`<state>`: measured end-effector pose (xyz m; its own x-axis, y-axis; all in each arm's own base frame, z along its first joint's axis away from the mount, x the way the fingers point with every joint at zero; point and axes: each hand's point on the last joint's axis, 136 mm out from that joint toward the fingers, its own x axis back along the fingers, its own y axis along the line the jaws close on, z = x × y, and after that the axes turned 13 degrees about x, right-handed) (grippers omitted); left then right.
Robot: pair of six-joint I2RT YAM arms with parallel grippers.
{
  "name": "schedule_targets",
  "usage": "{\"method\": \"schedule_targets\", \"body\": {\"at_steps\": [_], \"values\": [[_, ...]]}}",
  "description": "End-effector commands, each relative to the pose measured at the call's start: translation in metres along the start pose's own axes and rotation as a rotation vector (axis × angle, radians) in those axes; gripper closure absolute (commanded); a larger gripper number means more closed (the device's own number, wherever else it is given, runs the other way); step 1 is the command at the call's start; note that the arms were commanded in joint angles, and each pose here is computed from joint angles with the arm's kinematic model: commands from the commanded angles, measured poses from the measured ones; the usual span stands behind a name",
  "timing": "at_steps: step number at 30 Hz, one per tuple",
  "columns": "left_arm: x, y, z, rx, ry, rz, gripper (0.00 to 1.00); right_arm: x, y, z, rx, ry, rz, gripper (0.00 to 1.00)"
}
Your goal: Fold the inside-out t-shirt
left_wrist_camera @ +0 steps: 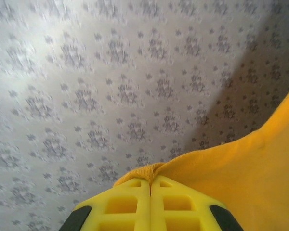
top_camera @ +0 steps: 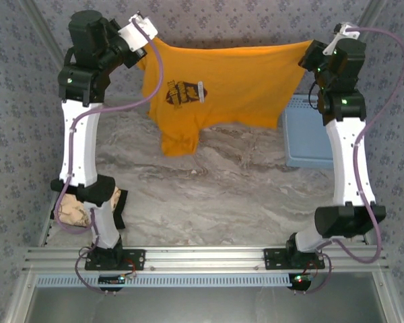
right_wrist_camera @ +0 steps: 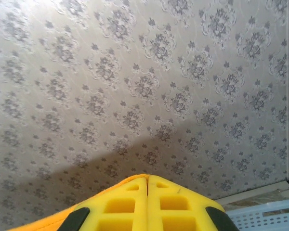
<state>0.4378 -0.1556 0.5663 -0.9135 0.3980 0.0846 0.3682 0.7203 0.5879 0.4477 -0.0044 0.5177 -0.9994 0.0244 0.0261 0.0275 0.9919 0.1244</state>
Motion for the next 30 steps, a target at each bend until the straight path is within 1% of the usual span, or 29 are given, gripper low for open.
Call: {"method": "schedule_targets", "body": {"at_steps": [1, 5, 7, 9, 12, 15, 17, 19, 22, 25, 30], "values": [[0.073, 0.002, -0.059, -0.068, -0.151, -0.018, 1.0, 0.06, 0.002, -0.035, 0.022, -0.093, 0.007, 1.0], [0.125, -0.01, -0.087, -0.07, -0.235, 0.004, 1.0, 0.117, 0.009, -0.049, 0.052, -0.137, -0.008, 1.0], [0.155, -0.016, -0.101, -0.042, -0.304, 0.049, 1.0, 0.141, 0.009, -0.058, 0.061, -0.169, 0.003, 1.0], [0.182, -0.016, -0.112, -0.012, -0.361, 0.063, 1.0, 0.161, 0.008, -0.066, 0.059, -0.19, 0.002, 1.0], [0.205, -0.012, -0.12, -0.007, -0.403, 0.046, 1.0, 0.176, 0.008, -0.075, 0.054, -0.205, 0.002, 1.0], [0.21, -0.011, -0.118, -0.029, -0.396, 0.033, 1.0, 0.176, 0.007, -0.079, 0.053, -0.213, 0.009, 1.0], [0.201, -0.013, -0.112, -0.044, -0.369, 0.032, 1.0, 0.169, 0.009, -0.078, 0.046, -0.206, 0.004, 1.0], [0.184, -0.015, -0.103, -0.068, -0.323, 0.03, 1.0, 0.156, 0.011, -0.074, 0.039, -0.192, -0.005, 1.0], [0.15, -0.015, -0.082, -0.08, -0.242, 0.034, 1.0, 0.127, 0.012, -0.058, 0.035, -0.148, -0.006, 1.0], [0.116, -0.012, -0.062, -0.048, -0.186, 0.05, 1.0, 0.094, 0.014, -0.041, 0.045, -0.099, -0.004, 1.0], [0.055, 0.009, -0.027, 0.019, -0.116, 0.026, 1.0, 0.032, 0.013, -0.013, 0.061, -0.017, 0.005, 1.0]]}}
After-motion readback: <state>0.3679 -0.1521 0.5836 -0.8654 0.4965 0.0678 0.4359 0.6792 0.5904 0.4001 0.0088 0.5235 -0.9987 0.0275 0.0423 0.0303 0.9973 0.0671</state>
